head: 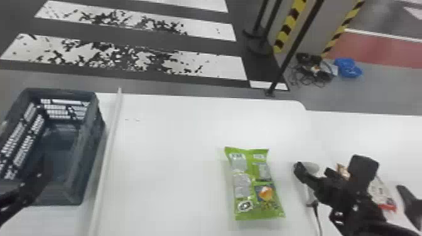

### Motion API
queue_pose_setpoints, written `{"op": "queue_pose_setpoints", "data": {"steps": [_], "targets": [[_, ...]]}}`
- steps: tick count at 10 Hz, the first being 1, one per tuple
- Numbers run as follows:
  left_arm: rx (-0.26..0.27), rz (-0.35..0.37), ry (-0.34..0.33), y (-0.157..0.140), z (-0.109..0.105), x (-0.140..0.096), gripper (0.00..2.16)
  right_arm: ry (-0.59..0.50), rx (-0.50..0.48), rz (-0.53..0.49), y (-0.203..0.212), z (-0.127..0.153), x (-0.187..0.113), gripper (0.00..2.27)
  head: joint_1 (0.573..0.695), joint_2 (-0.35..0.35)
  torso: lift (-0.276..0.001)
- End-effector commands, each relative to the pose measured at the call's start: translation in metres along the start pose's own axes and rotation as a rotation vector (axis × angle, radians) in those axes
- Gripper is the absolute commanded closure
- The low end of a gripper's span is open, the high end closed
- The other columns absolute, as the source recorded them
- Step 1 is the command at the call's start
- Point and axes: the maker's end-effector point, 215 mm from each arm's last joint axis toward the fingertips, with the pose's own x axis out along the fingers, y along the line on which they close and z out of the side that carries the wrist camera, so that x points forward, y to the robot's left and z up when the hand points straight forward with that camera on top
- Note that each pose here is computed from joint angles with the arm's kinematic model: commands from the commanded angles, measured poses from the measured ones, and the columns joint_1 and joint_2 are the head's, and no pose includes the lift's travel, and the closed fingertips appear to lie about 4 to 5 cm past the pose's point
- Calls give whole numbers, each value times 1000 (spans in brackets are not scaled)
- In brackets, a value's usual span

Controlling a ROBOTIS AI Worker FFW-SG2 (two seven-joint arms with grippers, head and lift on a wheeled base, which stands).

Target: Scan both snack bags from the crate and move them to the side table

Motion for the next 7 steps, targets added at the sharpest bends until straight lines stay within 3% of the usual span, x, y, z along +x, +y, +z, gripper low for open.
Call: {"op": "queue_pose_setpoints", "data": {"steps": [1, 7], "targets": [[-2, 3, 5, 1, -3, -1, 76, 14, -9, -20, -22, -9, 2, 46, 695, -258, -29], [-4, -1, 12, 0, -7, -4, 76, 96, 67, 113, -51, -41, 23, 46, 695, -328, -29]]}}
